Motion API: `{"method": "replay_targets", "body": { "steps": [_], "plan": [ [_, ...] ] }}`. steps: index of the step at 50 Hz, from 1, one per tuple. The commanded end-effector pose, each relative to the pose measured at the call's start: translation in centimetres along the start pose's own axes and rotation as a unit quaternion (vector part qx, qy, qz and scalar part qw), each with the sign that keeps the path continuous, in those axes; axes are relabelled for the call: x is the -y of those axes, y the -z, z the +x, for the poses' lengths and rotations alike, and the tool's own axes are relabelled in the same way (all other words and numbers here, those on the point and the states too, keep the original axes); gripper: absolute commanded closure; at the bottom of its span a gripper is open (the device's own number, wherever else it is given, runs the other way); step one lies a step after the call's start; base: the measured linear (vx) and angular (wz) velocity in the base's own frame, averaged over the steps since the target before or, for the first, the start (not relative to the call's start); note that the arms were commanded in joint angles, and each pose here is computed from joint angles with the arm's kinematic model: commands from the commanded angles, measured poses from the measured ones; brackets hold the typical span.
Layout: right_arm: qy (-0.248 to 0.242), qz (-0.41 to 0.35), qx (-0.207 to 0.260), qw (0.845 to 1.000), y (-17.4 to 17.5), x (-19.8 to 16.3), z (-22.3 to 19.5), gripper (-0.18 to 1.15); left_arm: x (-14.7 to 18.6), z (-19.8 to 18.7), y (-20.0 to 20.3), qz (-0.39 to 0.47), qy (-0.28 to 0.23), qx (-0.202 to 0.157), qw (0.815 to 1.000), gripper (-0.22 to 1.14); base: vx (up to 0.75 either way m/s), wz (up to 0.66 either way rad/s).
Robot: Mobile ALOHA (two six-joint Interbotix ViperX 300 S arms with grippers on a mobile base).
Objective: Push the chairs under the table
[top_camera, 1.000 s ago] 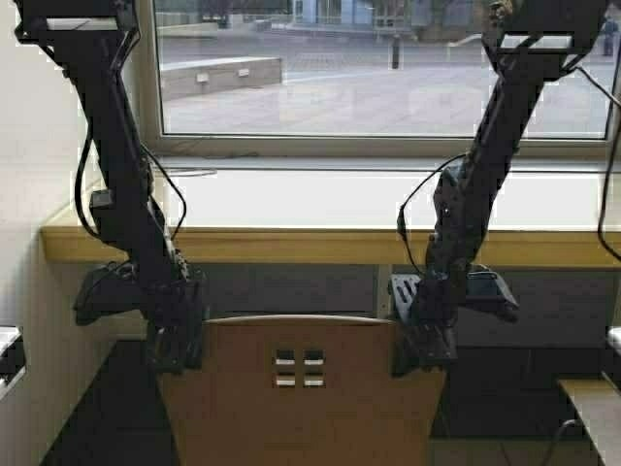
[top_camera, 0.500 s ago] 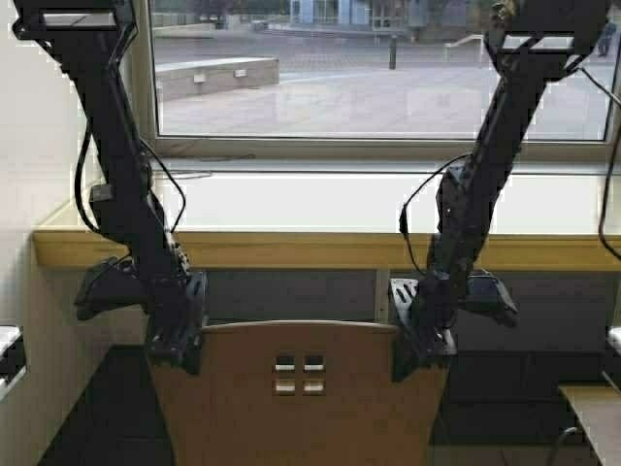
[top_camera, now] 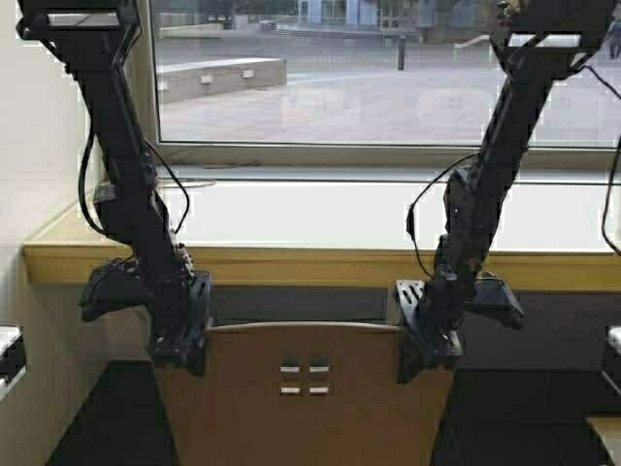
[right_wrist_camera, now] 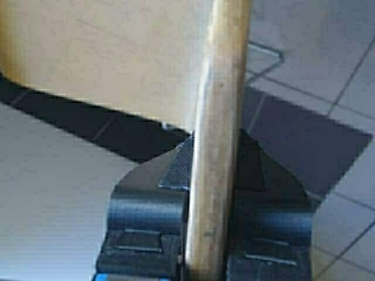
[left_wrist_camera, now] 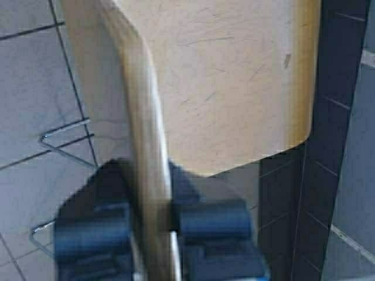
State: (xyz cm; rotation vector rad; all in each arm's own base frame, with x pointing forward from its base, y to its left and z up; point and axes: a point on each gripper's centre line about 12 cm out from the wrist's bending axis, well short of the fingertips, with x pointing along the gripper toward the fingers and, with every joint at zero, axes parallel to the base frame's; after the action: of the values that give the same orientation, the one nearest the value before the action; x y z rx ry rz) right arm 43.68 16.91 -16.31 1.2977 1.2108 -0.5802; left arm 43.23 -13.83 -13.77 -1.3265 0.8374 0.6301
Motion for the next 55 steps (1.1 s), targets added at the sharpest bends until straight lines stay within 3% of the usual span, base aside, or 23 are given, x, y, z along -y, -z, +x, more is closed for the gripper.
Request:
{"method": "replay_targets", "body": {
  "steps": [1, 55],
  "plan": [
    [-0.018, -0.033, -0.012, 0.999, 1.1, -1.8, -0.9, 0.93, 2.1, -1.0, 0.0, 0.004, 0.028, 0.0, 1.0, 0.88, 0.24, -0.03],
    [0.005, -0.078, -0.018, 0.997, 1.8, -0.4, -2.6, 0.93, 2.1, -4.1, 0.0, 0.012, 0.022, -0.003, 1.0, 0.88, 0.27, -0.01]
  ]
}}
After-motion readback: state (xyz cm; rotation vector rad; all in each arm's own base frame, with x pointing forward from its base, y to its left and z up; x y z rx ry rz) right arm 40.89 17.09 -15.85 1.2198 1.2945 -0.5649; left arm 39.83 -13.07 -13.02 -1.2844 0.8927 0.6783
